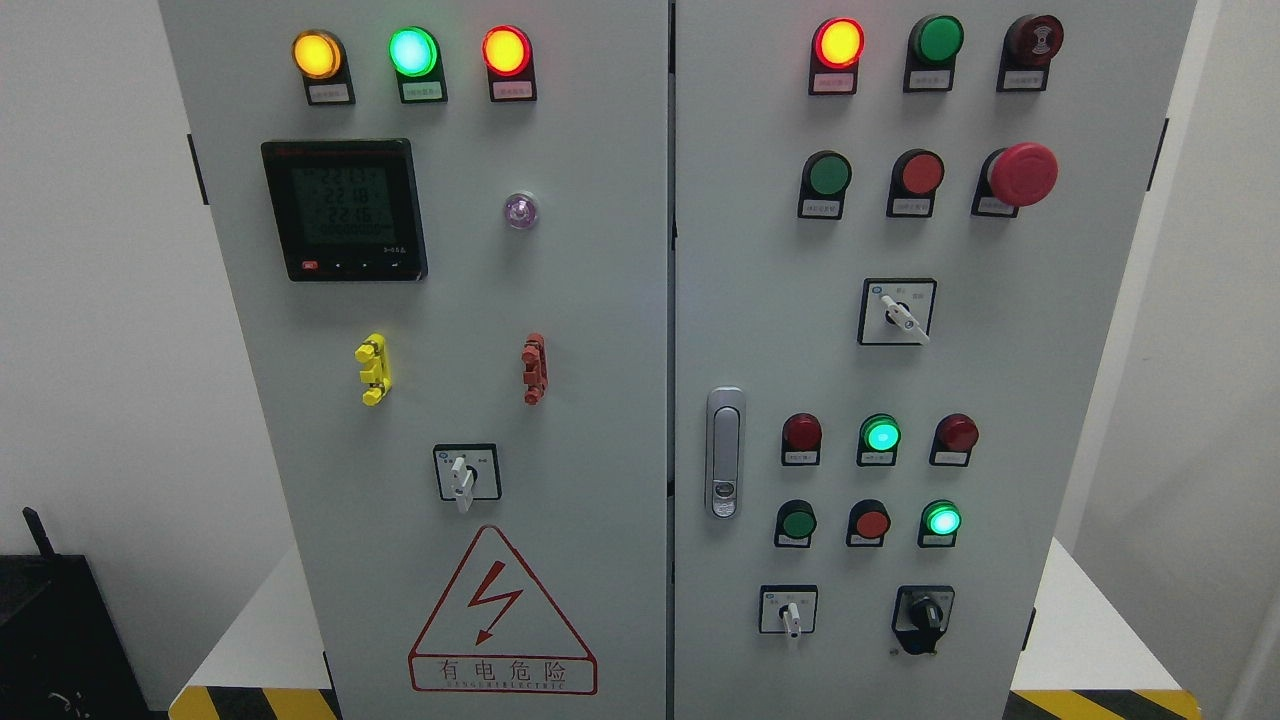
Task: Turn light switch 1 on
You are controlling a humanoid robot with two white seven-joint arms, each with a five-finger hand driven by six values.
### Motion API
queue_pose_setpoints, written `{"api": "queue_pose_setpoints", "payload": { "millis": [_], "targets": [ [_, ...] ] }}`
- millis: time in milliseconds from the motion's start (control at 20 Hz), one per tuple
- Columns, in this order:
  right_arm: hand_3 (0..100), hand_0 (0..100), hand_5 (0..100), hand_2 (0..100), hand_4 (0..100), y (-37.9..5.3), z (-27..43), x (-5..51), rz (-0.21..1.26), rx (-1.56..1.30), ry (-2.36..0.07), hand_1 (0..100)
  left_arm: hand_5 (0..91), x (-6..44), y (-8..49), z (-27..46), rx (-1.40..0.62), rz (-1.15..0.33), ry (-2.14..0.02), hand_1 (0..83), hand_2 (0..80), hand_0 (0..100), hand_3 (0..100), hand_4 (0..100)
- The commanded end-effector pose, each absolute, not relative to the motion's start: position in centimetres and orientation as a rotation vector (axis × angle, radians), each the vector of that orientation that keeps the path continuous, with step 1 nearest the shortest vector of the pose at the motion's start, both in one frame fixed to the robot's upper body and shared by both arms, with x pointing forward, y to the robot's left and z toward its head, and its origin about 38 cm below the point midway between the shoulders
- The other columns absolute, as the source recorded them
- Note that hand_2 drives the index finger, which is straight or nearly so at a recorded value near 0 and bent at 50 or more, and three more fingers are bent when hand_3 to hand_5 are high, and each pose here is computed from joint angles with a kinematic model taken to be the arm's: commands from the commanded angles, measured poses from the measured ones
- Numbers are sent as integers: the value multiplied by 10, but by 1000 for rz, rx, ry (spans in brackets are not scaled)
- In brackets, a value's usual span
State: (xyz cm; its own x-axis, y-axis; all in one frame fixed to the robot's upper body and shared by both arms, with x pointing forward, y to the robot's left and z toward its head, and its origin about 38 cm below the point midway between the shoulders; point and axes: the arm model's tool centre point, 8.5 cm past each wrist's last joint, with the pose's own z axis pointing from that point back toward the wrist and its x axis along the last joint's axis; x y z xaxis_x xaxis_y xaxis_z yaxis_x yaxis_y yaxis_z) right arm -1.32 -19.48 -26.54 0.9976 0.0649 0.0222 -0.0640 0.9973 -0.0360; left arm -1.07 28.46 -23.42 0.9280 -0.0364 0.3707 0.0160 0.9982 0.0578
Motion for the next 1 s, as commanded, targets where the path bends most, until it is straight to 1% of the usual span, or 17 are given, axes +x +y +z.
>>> {"api": "queue_pose_setpoints", "payload": {
  "millis": [0,100,150,401,601,751,802,852,952],
  "targets": [
    [0,0,0,0,0,-195,-265,-13,40,-35,-21,0,0,127,325,-122,132,-86,-949,152,0,446,125,190],
    [0,0,0,0,0,-195,-265,-13,40,-35,-21,0,0,143,341,-97,175,-76,-1054,172,0,449,175,243],
    [0,0,0,0,0,-195,-265,-13,40,-35,-21,0,0,153,343,-82,183,-83,-1115,174,0,449,181,250],
    [0,0,0,0,0,-195,-265,-13,40,-35,-21,0,0,202,332,-11,192,-119,-1367,194,0,451,233,309],
    [0,0,0,0,0,-195,-265,-13,40,-35,-21,0,0,224,322,18,183,-137,-1486,201,0,456,255,326],
    [0,0,0,0,0,-195,-265,-13,40,-35,-21,0,9,238,324,36,191,-142,-1569,211,6,464,294,368],
    [0,0,0,0,0,-195,-265,-13,40,-35,-21,0,41,243,323,47,189,-144,-1604,221,45,467,324,396],
    [0,0,0,0,0,-195,-265,-13,40,-35,-21,0,55,247,321,58,183,-139,-1639,227,58,471,337,412],
    [0,0,0,0,0,-195,-265,-13,40,-35,-21,0,129,257,318,79,162,-114,-1713,269,122,485,391,473]
  ]
}}
